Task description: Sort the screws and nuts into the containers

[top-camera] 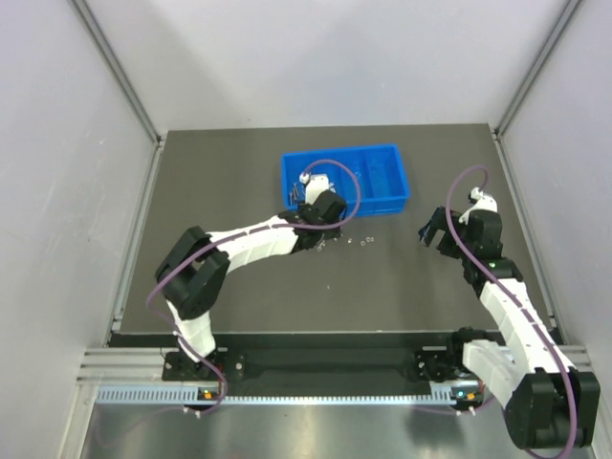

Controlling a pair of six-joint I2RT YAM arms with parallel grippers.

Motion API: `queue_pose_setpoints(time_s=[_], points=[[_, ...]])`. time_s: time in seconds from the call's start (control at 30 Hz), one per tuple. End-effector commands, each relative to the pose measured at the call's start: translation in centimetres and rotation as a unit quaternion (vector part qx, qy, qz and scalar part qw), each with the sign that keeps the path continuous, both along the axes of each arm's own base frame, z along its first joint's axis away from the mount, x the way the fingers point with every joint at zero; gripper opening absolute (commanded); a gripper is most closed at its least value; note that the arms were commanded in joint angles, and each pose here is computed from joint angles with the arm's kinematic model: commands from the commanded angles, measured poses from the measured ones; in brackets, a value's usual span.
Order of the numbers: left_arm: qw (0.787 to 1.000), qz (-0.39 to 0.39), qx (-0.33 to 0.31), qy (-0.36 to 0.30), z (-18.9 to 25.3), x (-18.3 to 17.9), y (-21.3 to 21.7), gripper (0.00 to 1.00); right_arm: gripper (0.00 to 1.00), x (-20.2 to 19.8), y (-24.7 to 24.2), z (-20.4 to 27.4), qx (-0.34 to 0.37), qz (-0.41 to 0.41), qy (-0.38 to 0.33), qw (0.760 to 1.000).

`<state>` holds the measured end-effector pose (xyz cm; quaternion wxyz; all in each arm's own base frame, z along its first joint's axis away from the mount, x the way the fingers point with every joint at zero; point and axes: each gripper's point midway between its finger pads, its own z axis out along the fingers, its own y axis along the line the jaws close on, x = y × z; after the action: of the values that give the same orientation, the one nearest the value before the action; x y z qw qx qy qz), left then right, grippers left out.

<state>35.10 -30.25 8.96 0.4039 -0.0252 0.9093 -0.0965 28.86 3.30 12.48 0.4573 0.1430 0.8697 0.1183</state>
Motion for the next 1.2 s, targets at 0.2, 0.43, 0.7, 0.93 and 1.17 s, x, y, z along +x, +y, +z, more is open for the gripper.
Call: queue_pose_setpoints(time_s=[0.2, 0.43, 0.7, 0.93, 1.17], points=[[0.997, 0.071, 0.013, -0.008, -2.3, 2.2, -0.5, 0.58, 1.0, 0.2, 0.2, 1.0, 0.001, 0.005, -0.022, 1.0], [0.996, 0.082, 0.024, -0.003, -3.8, 1.9, -0.7, 0.58, 1.0, 0.4, 0.2, 0.8, 0.001, 0.005, -0.016, 1.0], [0.994, 0.101, 0.041, 0.007, -5.8, 1.7, -0.3, 0.57, 1.0, 0.4, 0.2, 0.8, -0.001, 0.004, -0.016, 1.0], [0.993, 0.11, 0.05, 0.017, -6.6, 1.3, 0.1, 0.43, 1.0, 0.4, 0.1, 0.7, 0.0, 0.002, -0.014, 1.0], [0.993, 0.103, 0.053, 0.019, -6.7, 1.0, 0.1, 0.24, 1.0, 0.4, 0.1, 0.8, 0.0, 0.002, -0.016, 1.0]])
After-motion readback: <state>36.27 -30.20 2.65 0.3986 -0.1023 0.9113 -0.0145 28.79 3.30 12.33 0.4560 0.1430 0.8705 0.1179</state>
